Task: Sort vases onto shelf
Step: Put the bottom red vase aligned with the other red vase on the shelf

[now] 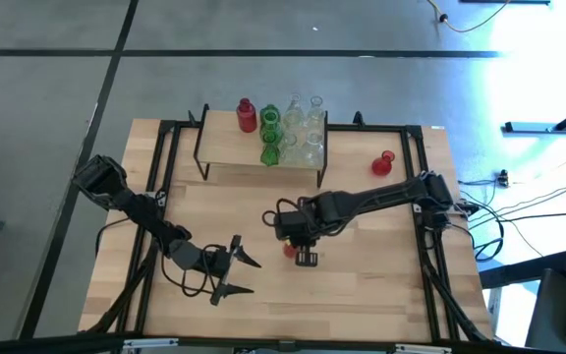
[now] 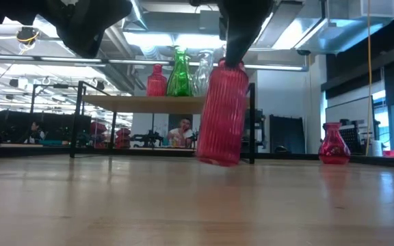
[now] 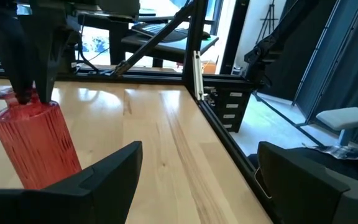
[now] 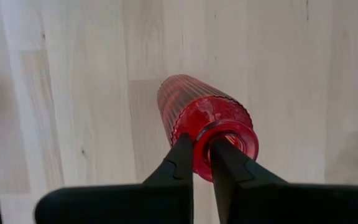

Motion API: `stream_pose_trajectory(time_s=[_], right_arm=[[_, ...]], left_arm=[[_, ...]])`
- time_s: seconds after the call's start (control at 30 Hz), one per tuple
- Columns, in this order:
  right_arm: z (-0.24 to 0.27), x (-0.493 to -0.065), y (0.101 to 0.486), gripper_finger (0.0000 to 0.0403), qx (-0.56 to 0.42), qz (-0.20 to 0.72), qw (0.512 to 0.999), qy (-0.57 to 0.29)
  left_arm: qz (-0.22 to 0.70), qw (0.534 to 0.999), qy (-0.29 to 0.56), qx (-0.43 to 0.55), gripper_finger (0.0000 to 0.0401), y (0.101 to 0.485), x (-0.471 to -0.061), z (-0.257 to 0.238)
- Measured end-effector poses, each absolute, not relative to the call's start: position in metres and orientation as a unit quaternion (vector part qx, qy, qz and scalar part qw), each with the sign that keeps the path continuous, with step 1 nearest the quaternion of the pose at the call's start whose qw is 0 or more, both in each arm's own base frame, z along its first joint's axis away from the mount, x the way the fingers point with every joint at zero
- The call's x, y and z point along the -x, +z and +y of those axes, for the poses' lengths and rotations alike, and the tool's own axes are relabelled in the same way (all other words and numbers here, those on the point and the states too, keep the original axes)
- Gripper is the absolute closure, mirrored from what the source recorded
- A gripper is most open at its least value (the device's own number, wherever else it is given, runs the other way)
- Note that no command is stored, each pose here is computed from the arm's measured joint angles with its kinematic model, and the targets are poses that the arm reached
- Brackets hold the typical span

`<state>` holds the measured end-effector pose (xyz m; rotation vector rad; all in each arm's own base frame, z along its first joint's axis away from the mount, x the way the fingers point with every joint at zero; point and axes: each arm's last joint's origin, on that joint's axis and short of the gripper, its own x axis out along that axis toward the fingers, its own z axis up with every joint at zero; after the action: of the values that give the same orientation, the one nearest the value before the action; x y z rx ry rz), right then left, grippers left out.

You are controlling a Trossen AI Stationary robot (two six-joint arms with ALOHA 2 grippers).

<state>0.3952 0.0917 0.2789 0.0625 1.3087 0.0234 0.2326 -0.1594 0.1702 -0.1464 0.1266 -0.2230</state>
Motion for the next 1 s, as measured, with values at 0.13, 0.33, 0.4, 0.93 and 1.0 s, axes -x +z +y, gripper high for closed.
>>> stream_pose_trajectory(time_s=[0.13, 0.33, 0.4, 0.93, 1.0], right_arm=[[0.093, -0.398, 0.278, 0.038, -0.031, 0.6, 0.799, 0.013], [0.095, -0.407, 0.27, 0.037, -0.034, 0.589, 0.807, 0.015], [0.095, -0.411, 0.265, 0.0369, -0.034, 0.59, 0.807, 0.014], [0.098, -0.422, 0.262, 0.0277, -0.061, 0.554, 0.83, 0.003], [0.098, -0.423, 0.262, 0.025, -0.062, 0.549, 0.834, 0.004]], left_arm=[[0.064, 0.989, -0.111, 0.073, 0.0089, 0.17, -0.233, -0.159], [0.064, 0.989, -0.111, 0.073, 0.0089, 0.17, -0.233, -0.159], [0.064, 0.989, -0.111, 0.073, 0.0089, 0.17, -0.233, -0.159], [0.064, 0.989, -0.113, 0.072, 0.0089, 0.17, -0.233, -0.16], [0.064, 0.989, -0.113, 0.072, 0.0089, 0.17, -0.233, -0.16]])
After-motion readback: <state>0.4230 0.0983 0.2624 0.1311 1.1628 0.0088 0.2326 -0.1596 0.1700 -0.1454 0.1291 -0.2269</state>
